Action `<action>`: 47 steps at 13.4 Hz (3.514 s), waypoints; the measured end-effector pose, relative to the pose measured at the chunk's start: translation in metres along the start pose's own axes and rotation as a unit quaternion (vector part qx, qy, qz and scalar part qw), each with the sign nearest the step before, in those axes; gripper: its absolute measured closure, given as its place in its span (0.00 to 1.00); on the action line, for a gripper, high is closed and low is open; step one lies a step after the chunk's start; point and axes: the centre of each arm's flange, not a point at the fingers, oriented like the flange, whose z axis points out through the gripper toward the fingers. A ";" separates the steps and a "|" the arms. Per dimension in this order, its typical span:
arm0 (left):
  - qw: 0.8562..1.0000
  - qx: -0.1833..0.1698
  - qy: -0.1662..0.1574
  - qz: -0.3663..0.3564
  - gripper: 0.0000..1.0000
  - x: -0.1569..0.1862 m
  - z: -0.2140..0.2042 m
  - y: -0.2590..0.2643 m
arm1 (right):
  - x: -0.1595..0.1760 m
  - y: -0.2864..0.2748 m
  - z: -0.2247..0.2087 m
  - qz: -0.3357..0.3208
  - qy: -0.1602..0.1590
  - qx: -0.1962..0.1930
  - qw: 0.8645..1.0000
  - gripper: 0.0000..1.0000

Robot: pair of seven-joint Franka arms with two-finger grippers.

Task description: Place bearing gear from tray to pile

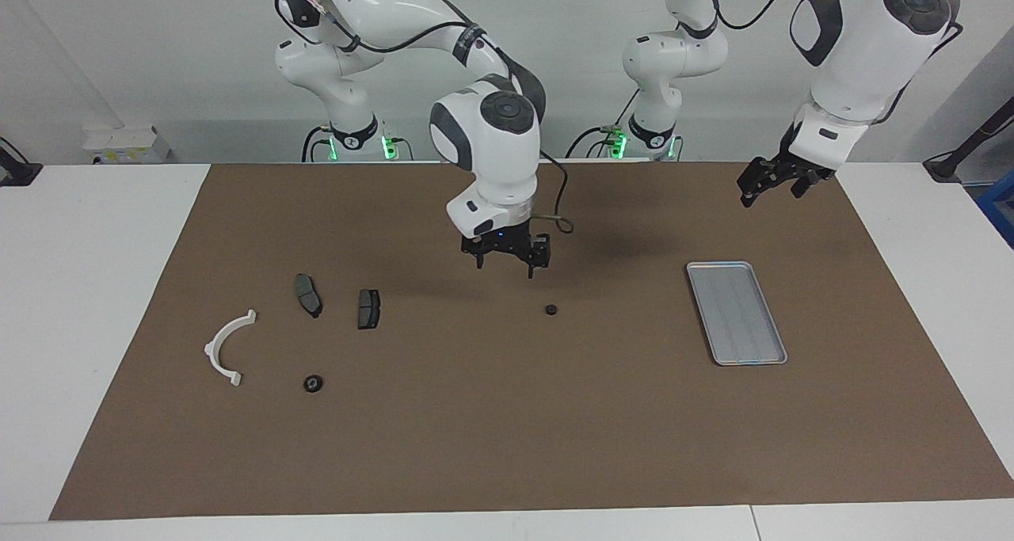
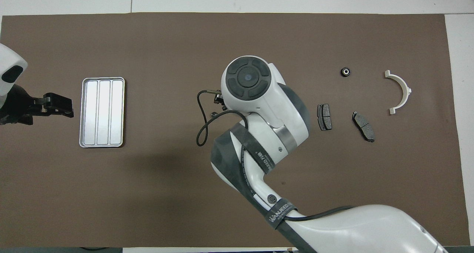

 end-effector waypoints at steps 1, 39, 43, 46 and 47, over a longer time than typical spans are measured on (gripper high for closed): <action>1.000 0.001 -0.003 0.001 0.00 -0.001 0.001 0.000 | -0.019 -0.017 0.009 0.004 -0.001 0.002 1.000 0.00; 1.000 0.001 0.004 0.006 0.00 -0.014 -0.019 0.001 | -0.012 -0.056 0.143 0.018 0.003 0.000 1.000 0.49; 1.000 0.001 0.004 0.006 0.00 -0.014 -0.019 0.001 | -0.012 -0.058 0.142 0.017 0.004 0.004 1.000 0.70; 1.000 0.001 0.004 0.006 0.00 -0.014 -0.019 0.001 | -0.012 -0.058 0.142 0.017 0.004 0.004 1.000 0.70; 1.000 0.001 0.004 0.006 0.00 -0.014 -0.019 0.001 | -0.012 -0.058 0.142 0.017 0.004 0.004 1.000 0.70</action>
